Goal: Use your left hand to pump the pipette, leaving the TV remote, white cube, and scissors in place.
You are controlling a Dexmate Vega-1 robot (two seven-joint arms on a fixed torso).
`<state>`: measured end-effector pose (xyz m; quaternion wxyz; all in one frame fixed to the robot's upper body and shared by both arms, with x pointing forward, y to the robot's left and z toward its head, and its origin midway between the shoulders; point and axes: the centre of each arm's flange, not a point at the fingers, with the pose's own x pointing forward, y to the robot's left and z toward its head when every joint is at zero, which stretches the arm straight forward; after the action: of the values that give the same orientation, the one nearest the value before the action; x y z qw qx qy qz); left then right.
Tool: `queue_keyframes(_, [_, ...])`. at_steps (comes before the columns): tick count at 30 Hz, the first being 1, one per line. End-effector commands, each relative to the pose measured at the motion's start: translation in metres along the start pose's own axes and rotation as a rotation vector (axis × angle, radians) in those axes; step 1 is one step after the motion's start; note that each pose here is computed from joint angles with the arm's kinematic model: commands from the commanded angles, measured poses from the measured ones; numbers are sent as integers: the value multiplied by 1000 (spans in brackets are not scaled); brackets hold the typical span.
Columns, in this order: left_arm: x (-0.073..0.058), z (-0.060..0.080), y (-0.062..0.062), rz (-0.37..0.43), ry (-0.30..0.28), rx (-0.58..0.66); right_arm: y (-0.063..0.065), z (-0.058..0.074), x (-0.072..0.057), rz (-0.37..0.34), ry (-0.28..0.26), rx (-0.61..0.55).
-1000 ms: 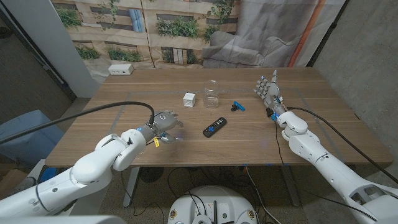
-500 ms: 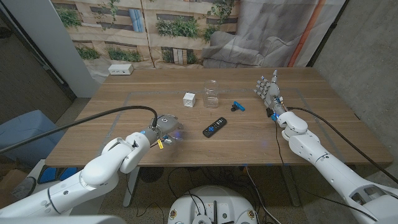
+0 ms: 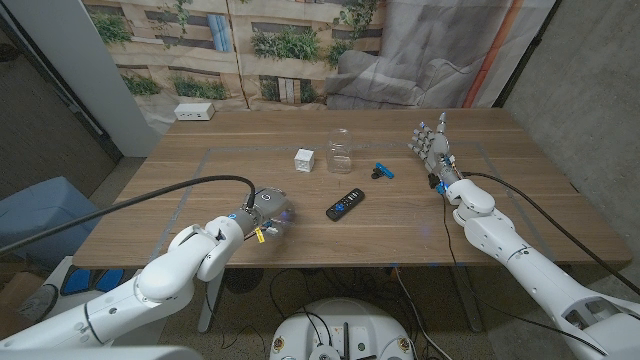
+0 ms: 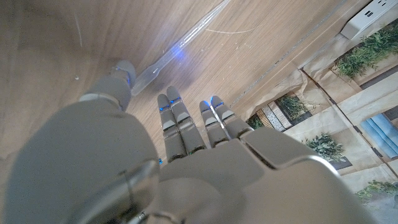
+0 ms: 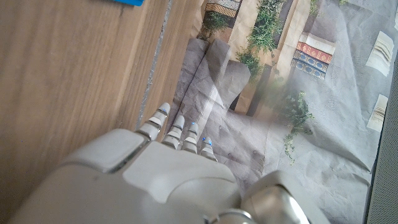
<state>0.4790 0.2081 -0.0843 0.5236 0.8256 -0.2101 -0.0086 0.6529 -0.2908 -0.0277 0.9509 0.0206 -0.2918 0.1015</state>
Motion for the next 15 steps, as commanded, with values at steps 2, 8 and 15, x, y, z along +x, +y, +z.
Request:
queue_keyframes(2, [1,1,-11,2,-8,10,0,0,0,0,0,0])
queue_keyframes(8, [3,3,-10,30,-15,10,0,0,0,0,0,0])
queue_keyframes(15, [4,6,-7,63,-26,9,0,0,0,0,0,0])
